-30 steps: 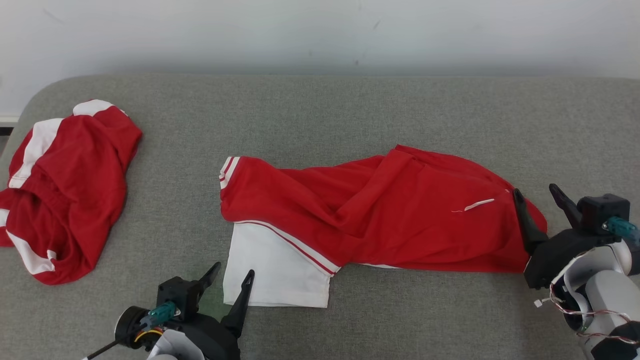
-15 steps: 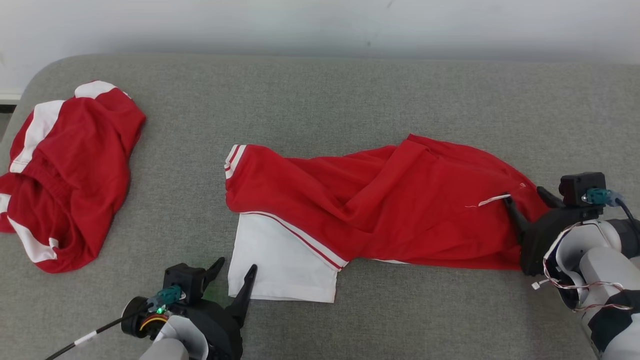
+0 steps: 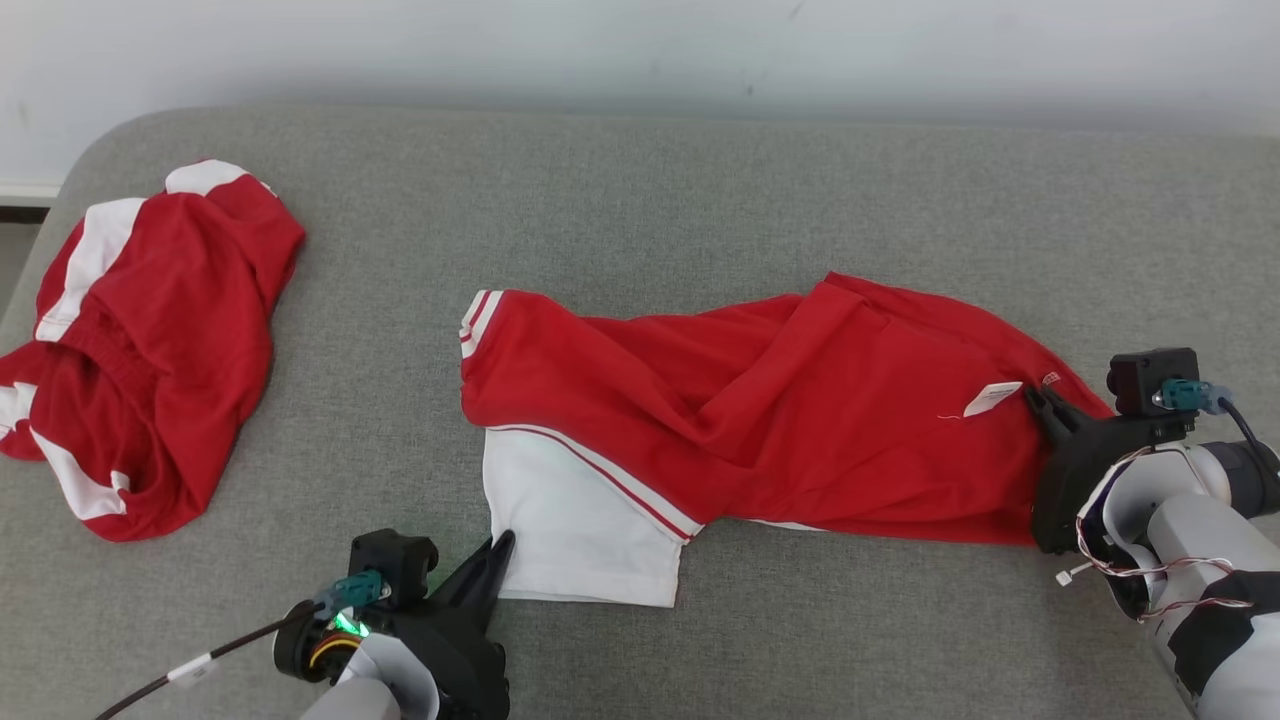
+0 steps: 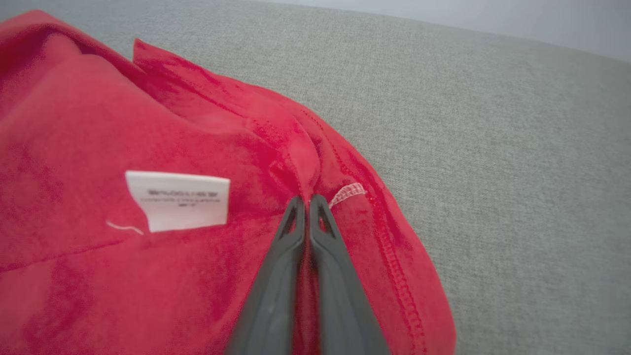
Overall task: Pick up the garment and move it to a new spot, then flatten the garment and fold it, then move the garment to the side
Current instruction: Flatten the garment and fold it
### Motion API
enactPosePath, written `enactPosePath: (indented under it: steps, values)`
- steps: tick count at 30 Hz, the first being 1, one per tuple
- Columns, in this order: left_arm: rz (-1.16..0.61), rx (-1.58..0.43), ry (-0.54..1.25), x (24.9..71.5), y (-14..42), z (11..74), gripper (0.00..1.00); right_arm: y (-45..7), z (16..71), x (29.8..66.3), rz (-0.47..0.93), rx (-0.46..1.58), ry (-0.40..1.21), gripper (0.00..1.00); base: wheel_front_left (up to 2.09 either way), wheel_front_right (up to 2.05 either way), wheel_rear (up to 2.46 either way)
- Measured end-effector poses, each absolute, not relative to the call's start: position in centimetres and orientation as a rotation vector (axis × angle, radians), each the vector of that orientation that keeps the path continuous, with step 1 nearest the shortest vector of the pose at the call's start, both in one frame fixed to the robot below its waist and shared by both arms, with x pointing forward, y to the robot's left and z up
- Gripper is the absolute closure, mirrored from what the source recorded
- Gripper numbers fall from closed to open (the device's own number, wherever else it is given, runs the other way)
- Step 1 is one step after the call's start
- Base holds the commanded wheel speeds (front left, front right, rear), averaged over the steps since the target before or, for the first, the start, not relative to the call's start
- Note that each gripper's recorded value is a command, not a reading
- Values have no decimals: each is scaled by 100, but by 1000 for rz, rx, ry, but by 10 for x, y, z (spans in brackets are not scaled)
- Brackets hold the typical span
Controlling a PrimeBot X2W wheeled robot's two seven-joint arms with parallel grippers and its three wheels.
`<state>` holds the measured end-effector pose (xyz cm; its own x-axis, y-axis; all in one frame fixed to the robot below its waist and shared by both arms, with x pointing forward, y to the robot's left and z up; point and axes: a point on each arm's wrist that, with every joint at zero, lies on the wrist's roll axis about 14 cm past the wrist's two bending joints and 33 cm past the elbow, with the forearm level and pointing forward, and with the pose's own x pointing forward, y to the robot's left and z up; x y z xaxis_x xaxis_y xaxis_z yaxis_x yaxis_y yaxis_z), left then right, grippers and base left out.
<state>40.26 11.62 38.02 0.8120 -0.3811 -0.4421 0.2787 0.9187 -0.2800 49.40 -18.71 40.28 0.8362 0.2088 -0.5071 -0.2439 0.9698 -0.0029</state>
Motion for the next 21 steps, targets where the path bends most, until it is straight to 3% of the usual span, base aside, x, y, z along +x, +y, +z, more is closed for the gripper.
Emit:
enactPosePath:
  steps: [8,17,21]
  values:
    - [-345,-288,375,405,114,411,100,-184,444,495,250,-33,329,100,0,0,0]
    - [-355,-438,15,437,126,531,100,-181,502,485,273,44,149,100,0,0,0]
    - [-402,-410,-117,463,131,595,100,-185,543,498,284,47,56,100,0,0,0]
